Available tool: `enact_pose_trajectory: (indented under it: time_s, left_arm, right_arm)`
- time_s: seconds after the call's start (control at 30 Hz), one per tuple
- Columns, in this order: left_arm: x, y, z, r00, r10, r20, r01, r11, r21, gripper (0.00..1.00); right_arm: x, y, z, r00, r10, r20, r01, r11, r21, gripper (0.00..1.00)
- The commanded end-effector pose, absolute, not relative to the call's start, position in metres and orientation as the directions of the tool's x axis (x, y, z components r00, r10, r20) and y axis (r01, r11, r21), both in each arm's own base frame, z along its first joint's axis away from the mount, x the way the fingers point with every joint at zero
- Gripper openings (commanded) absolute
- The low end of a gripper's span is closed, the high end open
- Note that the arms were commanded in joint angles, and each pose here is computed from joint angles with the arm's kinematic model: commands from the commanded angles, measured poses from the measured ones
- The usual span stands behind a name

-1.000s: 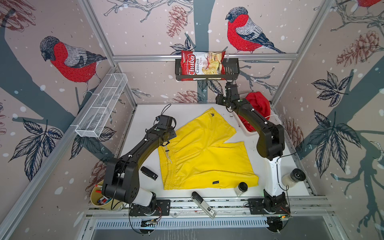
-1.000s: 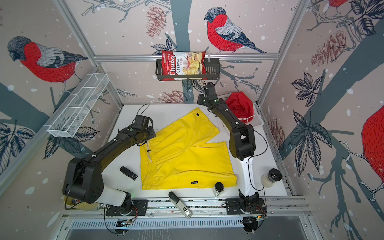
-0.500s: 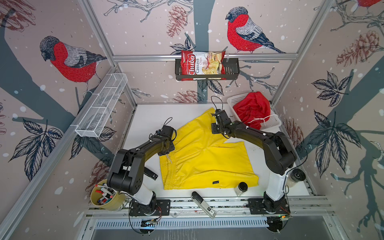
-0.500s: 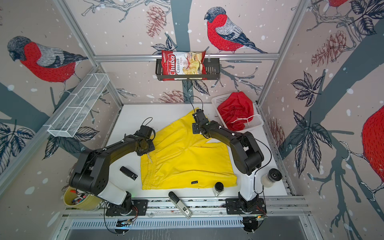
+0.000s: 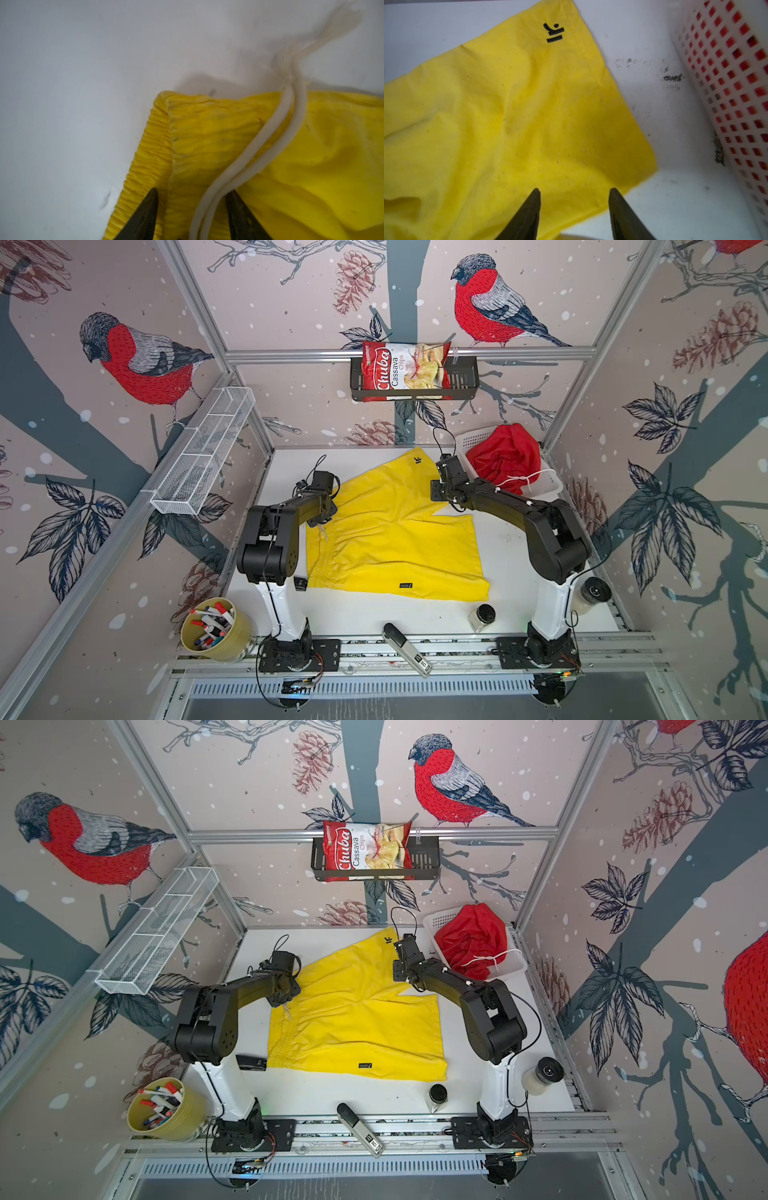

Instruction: Fold and stack the shorts

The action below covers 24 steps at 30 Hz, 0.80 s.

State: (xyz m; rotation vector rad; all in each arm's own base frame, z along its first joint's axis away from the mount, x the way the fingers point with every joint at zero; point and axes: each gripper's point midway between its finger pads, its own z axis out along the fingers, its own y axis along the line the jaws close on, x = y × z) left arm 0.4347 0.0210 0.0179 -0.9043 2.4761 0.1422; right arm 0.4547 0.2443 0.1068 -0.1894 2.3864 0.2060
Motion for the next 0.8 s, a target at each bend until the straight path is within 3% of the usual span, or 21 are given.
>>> enact_pose_trajectory:
  time_s: [0.0, 0.13, 0.3, 0.5, 0.77]
  left_arm:
    - [0.429, 0.025, 0.003, -0.686, -0.609, -0.398, -0.645, 0.762, -0.054, 0.51]
    - [0.445, 0.019, 0.044, -0.665, -0.600, -0.444, -0.613, 0.779, -0.134, 0.52]
    - [0.433, 0.014, 0.105, -0.623, -0.606, -0.494, -0.586, 0.780, -0.219, 0.59]
    - [0.377, -0.005, 0.151, -0.641, -0.555, -0.530, -0.500, 0.826, -0.260, 0.58]
    - [0.273, -0.002, 0.119, -0.681, -0.535, -0.500, -0.510, 0.837, -0.200, 0.52]
  right_arm:
    - [0.444, 0.235, 0.124, -0.715, -0.088, -0.693, -0.183, 0.981, 0.064, 0.55]
    - [0.402, 0.214, 0.131, -0.738, -0.119, -0.664, -0.171, 0.985, 0.014, 0.58]
    - [0.333, 0.177, 0.114, -0.821, -0.083, -0.564, -0.130, 0.991, 0.044, 0.62]
    - [0.259, 0.160, 0.087, -0.898, -0.013, -0.439, -0.104, 0.978, 0.183, 0.63]
    - [0.215, 0.159, 0.058, -0.936, 0.017, -0.352, -0.093, 0.951, 0.295, 0.64]
